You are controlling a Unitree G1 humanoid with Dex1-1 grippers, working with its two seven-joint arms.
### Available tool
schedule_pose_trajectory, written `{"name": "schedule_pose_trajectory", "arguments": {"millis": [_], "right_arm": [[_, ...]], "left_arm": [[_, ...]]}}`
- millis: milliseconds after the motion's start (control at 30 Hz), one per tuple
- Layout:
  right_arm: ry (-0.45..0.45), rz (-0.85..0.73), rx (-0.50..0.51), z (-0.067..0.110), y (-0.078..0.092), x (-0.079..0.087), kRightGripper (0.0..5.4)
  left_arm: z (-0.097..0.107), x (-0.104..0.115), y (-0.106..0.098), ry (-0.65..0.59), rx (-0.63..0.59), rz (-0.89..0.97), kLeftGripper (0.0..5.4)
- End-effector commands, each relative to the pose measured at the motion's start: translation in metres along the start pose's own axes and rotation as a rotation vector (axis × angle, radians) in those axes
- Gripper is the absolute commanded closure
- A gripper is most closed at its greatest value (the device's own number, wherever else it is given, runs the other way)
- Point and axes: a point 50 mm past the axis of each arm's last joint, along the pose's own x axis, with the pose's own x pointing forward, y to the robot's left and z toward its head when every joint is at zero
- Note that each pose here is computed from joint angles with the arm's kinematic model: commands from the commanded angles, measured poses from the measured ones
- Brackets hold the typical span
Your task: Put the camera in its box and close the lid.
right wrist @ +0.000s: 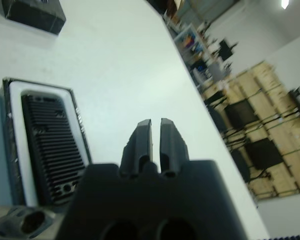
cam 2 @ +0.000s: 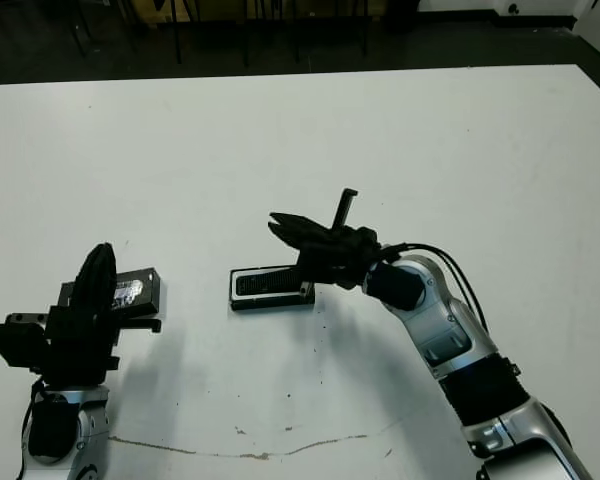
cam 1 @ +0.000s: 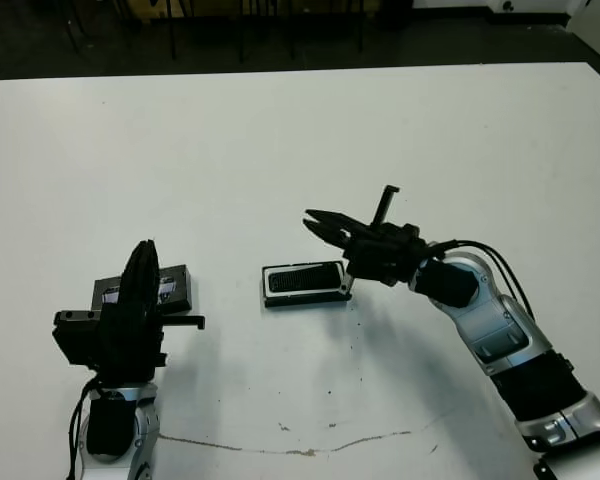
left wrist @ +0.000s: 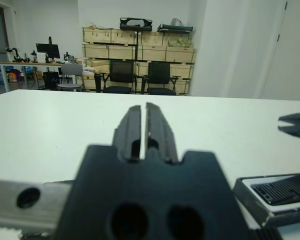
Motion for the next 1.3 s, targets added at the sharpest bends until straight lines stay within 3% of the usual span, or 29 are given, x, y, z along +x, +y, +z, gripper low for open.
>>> {"name": "schedule_pose_trajectory", "arguments": {"millis": [33,400,767,1300], "right_arm": [[0.053,0.054,0.025,-0.006,0.009,-0.006,5.38],[0.148,0.128,0.067,-0.011,0.023,-0.017,5.38],[0.147,0.158,0.161,-0.013,0.037,-0.025,5.38],[0.176,0.190,0.129,-0.031,0.050,-0.022,5.38]], "left_arm": [[-0.011,-0.019,0.004,0.088,0.008,0.016,5.40],[-0.011,-0.020,0.004,0.101,0.014,0.023,5.40],[-0.013,-0.022,0.004,0.097,0.021,0.017,5.40],[-0.012,-0.024,0.003,0.113,-0.006,0.022,5.40]]}}
